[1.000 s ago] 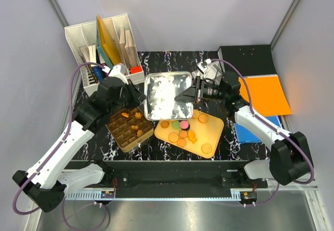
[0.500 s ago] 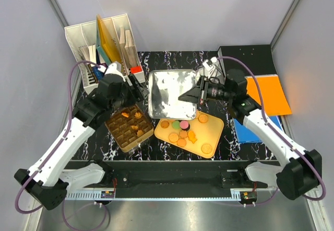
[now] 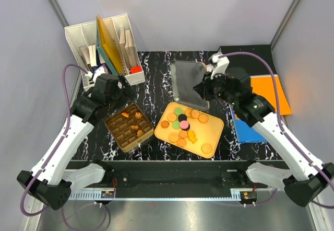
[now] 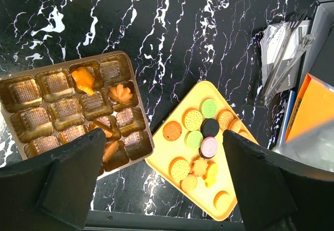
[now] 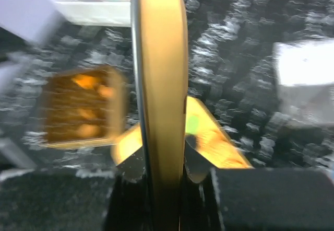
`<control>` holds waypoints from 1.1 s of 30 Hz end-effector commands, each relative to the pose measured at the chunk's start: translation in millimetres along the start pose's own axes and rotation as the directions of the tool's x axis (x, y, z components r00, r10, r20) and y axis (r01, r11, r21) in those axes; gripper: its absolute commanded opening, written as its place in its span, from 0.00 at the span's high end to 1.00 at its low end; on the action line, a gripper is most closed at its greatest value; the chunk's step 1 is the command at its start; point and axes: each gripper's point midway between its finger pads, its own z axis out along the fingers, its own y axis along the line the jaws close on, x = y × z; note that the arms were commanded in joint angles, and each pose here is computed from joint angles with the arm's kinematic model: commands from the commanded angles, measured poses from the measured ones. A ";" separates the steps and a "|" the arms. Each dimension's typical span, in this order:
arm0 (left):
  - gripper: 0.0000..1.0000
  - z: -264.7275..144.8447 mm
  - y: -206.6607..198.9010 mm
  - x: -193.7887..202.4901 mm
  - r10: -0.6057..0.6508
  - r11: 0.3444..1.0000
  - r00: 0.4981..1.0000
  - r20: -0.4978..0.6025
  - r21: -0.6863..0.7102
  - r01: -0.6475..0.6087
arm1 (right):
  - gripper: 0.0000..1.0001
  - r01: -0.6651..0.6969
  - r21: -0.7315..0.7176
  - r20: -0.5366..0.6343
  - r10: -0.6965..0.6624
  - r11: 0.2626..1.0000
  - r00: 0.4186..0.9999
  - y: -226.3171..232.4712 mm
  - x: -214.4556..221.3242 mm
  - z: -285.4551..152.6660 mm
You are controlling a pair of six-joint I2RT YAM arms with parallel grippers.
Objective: Pack the cookies
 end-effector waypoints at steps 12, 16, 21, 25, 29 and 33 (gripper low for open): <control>0.01 -11.5 -76.9 12.8 -0.048 0.928 0.990 -0.130 0.361 0.092 | 1.00 0.727 0.639 -0.296 -0.792 0.251 0.533 -42.0 22.0 -11.5; 0.01 -20.5 -104.5 21.7 -0.029 0.849 0.981 -0.192 0.512 0.126 | 1.00 0.756 0.611 -0.261 -0.842 0.235 0.473 -27.2 34.1 -9.5; 0.01 -32.2 -128.2 37.0 -0.019 0.724 0.962 -0.272 0.660 0.201 | 1.00 0.806 0.562 -0.240 -0.897 0.184 0.372 -14.8 54.8 -5.7; 0.01 -31.1 -137.0 49.4 0.004 0.648 0.949 -0.317 0.723 0.239 | 1.00 0.842 0.510 -0.223 -0.918 0.177 0.328 -5.3 74.1 1.1; 0.01 -32.0 -145.5 53.4 0.047 0.622 0.938 -0.344 0.744 0.242 | 1.00 0.868 0.467 -0.196 -0.937 0.170 0.289 8.8 87.6 4.2; 0.01 -34.1 -155.0 56.1 0.087 0.575 0.929 -0.359 0.780 0.247 | 1.00 0.884 0.438 -0.183 -0.947 0.162 0.264 20.0 97.8 8.5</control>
